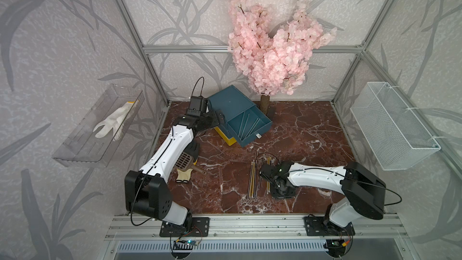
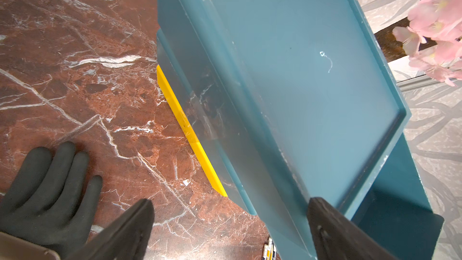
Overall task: Please place the pencils in the drawer according to their color
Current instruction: Pick up the pencil from the center of the board.
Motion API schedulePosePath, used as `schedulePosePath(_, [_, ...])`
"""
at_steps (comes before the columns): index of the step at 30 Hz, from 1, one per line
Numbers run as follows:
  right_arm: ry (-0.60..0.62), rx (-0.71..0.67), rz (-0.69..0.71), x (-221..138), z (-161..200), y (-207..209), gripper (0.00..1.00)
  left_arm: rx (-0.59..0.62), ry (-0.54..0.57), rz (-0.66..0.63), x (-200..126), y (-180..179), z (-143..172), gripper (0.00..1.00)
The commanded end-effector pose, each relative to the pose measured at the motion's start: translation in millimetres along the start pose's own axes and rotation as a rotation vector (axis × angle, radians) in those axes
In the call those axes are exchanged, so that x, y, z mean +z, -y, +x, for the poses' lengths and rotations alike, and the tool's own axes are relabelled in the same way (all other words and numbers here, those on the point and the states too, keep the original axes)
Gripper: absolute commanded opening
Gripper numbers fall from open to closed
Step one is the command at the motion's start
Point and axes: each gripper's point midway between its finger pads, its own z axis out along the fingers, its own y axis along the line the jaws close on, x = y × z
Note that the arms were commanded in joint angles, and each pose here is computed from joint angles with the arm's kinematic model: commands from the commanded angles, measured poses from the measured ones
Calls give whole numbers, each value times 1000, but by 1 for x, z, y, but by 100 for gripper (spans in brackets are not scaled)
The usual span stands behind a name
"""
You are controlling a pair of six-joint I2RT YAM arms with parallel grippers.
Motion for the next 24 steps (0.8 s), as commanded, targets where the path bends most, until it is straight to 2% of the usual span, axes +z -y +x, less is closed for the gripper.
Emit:
schedulePosePath(1, [16, 5, 37, 3, -9, 7, 26, -4, -22, -11, 8, -5, 6, 100])
schedulePosePath(17, [-1, 34, 26, 8, -15, 17, 19, -7, -28, -15, 12, -6, 7, 100])
schedulePosePath(24, [-22, 39, 14, 12, -11, 16, 10, -3, -28, -19, 12, -7, 7, 100])
